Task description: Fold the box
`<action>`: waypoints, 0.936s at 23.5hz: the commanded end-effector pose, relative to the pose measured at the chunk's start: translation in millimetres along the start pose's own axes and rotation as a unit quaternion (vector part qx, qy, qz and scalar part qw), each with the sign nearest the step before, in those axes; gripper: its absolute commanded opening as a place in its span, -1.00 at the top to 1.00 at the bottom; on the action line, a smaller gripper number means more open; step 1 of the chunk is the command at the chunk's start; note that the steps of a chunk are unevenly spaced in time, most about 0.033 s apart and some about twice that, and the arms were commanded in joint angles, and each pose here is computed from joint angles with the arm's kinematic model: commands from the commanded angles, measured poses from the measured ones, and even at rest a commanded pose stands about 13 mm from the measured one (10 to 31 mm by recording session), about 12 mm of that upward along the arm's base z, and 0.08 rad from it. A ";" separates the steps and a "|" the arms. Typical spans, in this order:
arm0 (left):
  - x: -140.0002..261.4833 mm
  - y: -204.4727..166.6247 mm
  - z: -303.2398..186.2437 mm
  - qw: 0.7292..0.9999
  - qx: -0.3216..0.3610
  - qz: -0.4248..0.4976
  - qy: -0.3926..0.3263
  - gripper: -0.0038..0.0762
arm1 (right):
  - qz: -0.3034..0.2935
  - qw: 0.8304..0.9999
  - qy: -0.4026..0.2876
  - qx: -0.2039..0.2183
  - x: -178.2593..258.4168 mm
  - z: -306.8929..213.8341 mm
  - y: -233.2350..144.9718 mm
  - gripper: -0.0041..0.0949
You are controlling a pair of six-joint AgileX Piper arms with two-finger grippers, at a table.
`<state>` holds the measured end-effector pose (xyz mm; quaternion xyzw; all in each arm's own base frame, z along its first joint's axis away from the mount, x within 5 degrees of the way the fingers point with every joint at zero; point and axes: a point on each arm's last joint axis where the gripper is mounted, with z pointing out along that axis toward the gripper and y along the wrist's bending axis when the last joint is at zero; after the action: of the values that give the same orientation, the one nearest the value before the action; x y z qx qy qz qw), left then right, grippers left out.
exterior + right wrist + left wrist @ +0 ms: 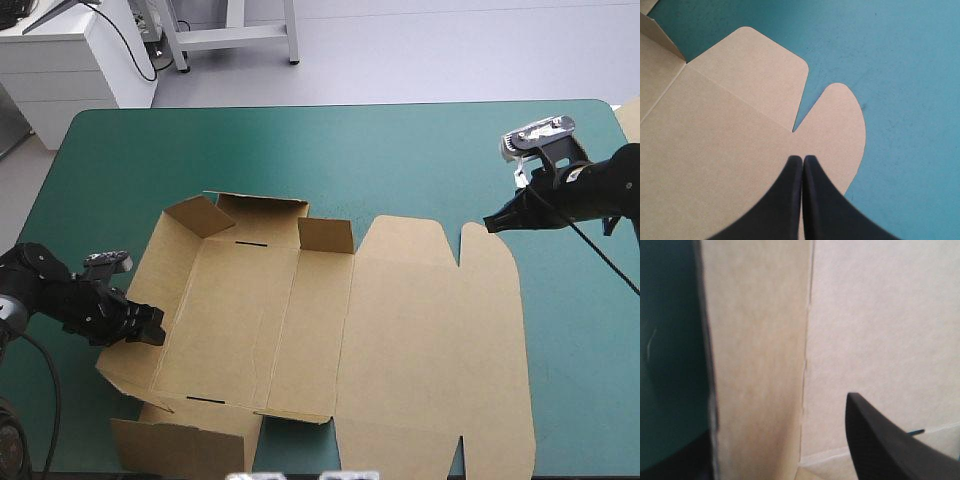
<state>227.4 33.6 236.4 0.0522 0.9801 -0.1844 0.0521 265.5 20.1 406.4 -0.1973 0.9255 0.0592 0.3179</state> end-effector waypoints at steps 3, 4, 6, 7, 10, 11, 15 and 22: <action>-7.3 -8.7 -10.1 0.999 0.020 0.000 -0.050 0.36 | -0.003 0.999 -0.044 0.008 -5.6 -18.3 2.7 0.95; -7.5 -8.6 -10.1 0.999 0.019 -0.001 -0.051 0.47 | -0.003 0.999 -0.044 0.008 -5.6 -18.3 2.7 0.95; -7.9 -8.3 -10.1 0.998 0.017 -0.001 -0.054 0.63 | -0.002 0.999 -0.045 0.006 -5.7 -18.3 3.0 0.95; -8.1 -8.1 -10.1 0.998 0.016 0.000 -0.055 0.70 | -0.002 0.999 -0.045 0.006 -5.7 -18.3 3.0 0.95; -8.4 -7.3 -10.2 0.998 0.012 0.000 -0.057 0.93 | -0.001 0.999 -0.046 0.004 -5.9 -18.3 3.3 0.95; -8.3 -6.8 -10.1 0.998 0.009 0.001 -0.056 0.92 | -0.001 0.999 -0.046 0.004 -5.9 -18.3 3.3 0.95; -6.7 -4.2 -10.0 0.999 -0.005 0.003 -0.047 0.92 | 0.000 0.999 -0.049 0.004 -6.3 -18.3 3.4 0.95; -22.1 -6.8 -11.4 0.991 -0.047 0.063 -0.104 0.92 | 0.003 0.999 -0.051 0.005 -6.8 -18.4 3.1 0.95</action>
<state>236.6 33.1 236.3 0.0648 0.9789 -0.1658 0.1005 265.3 21.3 406.7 -0.1966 0.9250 0.0668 0.3184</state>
